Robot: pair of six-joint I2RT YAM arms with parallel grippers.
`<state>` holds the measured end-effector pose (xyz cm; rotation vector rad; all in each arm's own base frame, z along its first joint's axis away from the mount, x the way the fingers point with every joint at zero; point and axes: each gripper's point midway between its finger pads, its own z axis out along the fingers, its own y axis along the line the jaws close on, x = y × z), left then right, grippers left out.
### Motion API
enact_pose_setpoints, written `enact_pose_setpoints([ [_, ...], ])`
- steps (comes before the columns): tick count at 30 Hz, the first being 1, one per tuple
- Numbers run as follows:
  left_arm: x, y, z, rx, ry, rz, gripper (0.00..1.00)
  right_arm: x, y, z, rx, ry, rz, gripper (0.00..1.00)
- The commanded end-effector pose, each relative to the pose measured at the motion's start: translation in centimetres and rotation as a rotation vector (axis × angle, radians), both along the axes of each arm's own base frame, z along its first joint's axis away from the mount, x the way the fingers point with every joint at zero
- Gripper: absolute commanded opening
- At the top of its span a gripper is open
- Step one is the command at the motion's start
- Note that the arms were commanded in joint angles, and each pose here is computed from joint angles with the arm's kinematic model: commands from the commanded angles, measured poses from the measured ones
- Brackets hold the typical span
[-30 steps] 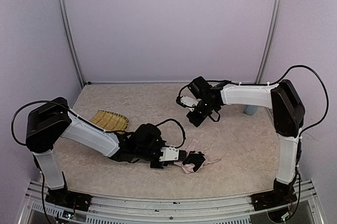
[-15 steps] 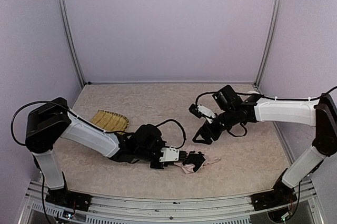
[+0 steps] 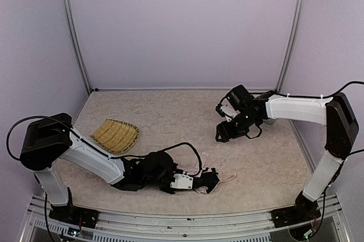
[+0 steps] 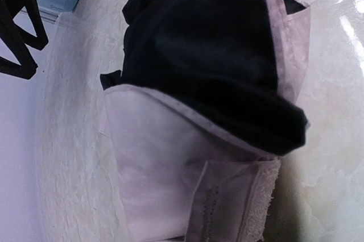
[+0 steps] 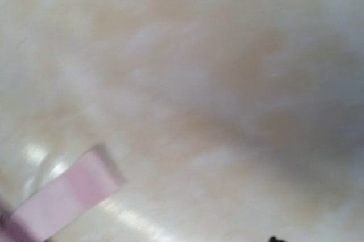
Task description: Put away the umbrella
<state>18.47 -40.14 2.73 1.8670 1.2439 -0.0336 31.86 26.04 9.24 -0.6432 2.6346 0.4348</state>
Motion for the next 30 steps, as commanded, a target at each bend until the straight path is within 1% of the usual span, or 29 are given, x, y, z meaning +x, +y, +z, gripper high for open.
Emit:
enact_pose_setpoints([
  [1,-2.5,6.6,-7.4,0.346,0.055,-0.024,0.0,-1.2,-2.1,-1.8,-0.193,0.028,-0.142,0.65],
  [3,-2.9,6.7,-7.5,0.348,0.068,-0.031,0.0,-2.4,-0.2,-2.9,-0.162,0.067,-0.088,0.66],
  [5,-3.1,6.8,-7.7,0.357,0.073,-0.035,0.0,-2.6,0.6,-3.6,-0.178,0.106,-0.085,0.66],
  [8,-3.1,6.6,-7.8,0.354,0.08,-0.028,0.0,-1.5,2.0,-3.7,-0.192,0.099,-0.112,0.66],
  [10,-3.0,6.4,-7.8,0.345,0.088,-0.024,0.0,-0.8,3.6,-3.2,-0.158,0.088,-0.16,0.66],
  [16,-2.8,6.1,-7.6,0.332,0.113,-0.029,0.0,-1.9,6.8,-5.2,-0.139,0.136,-0.204,0.71],
  [19,-2.9,6.1,-7.5,0.329,0.122,-0.03,0.0,-2.6,7.8,-5.8,-0.153,0.149,-0.181,0.72],
  [23,-2.9,6.1,-7.5,0.328,0.128,-0.025,0.0,-3.8,7.5,-7.1,-0.193,0.184,-0.168,0.72],
  [25,-2.8,6.0,-7.5,0.326,0.129,-0.024,0.0,-4.4,7.3,-8.0,-0.202,0.205,-0.162,0.7],
  [27,-2.8,5.9,-7.5,0.324,0.132,-0.023,0.0,-5.0,7.2,-8.8,-0.21,0.229,-0.151,0.66],
  [30,-2.7,6.0,-7.6,0.328,0.139,-0.02,0.0,-5.9,7.2,-9.5,-0.22,0.253,-0.132,0.52],
])
